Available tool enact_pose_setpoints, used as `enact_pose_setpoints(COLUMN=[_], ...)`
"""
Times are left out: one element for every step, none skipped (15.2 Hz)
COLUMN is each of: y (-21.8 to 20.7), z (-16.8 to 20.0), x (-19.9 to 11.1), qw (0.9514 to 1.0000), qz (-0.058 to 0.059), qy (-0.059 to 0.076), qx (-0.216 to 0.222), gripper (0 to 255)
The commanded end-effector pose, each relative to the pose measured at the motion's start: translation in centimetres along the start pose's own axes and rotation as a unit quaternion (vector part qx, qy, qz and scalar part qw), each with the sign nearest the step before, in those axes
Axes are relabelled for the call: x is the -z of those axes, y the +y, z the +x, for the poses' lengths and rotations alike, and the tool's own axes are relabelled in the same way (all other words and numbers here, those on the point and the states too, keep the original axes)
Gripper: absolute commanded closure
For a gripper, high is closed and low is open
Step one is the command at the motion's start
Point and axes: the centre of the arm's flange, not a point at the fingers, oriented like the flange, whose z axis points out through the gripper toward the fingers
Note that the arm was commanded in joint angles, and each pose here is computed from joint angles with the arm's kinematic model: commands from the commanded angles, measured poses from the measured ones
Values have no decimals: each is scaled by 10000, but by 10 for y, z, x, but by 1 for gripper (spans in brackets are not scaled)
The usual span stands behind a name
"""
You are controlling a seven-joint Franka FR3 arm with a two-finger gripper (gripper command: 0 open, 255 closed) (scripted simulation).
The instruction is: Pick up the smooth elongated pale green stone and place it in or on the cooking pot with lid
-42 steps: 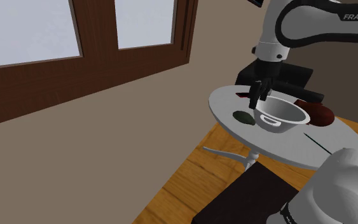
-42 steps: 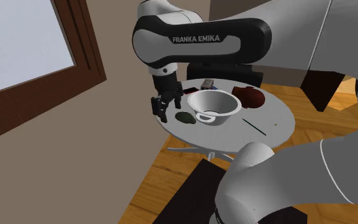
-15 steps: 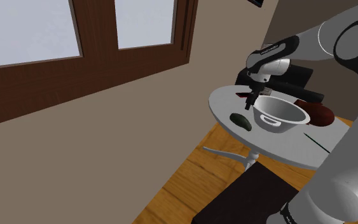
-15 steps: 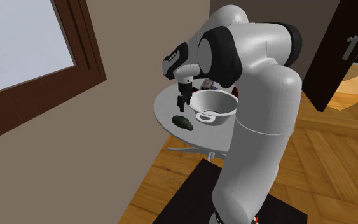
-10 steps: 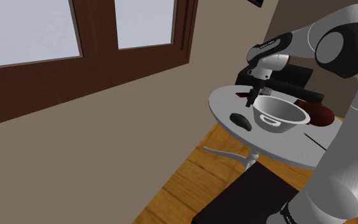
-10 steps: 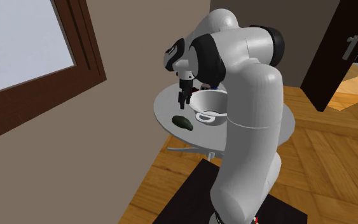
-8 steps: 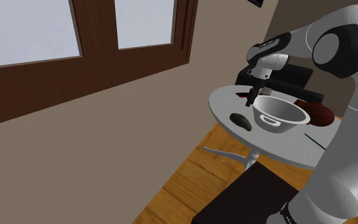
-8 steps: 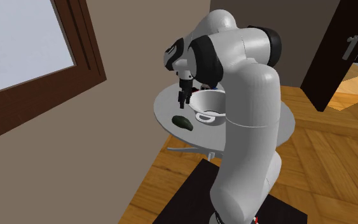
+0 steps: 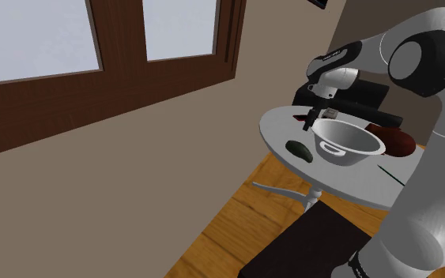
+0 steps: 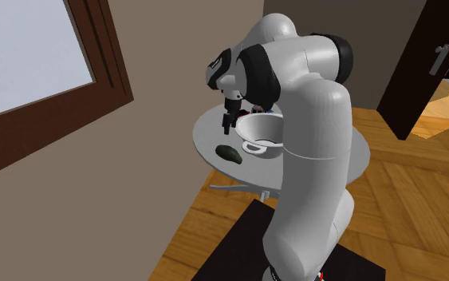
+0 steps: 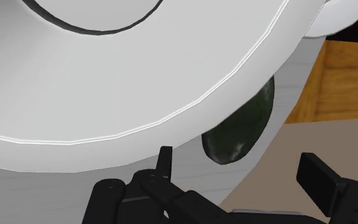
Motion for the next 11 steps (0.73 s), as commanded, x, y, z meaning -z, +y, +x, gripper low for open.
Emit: enact_pose_setpoints(y=[23, 23, 23, 23, 23, 17, 1, 7, 9, 14, 18], z=[-1, -1, -1, -1, -1, -1, 4, 1, 0, 4, 3], x=[-75, -75, -75, -75, -75, -80, -75, -69, -69, -62, -64], qw=[9989, 9989, 9989, 9989, 9989, 9989, 9989, 9990, 9989, 9989, 9990], qz=[-333, -333, -333, -333, -333, -342, -348, -343, -347, -346, -342], qy=[-313, -313, -313, -313, -313, -301, -288, -288, -289, -287, -285], qx=[-90, -90, -90, -90, -90, -87, -82, -88, -92, -94, -91], gripper=[0, 0, 0, 0, 0, 255, 255, 255, 255, 255, 255])
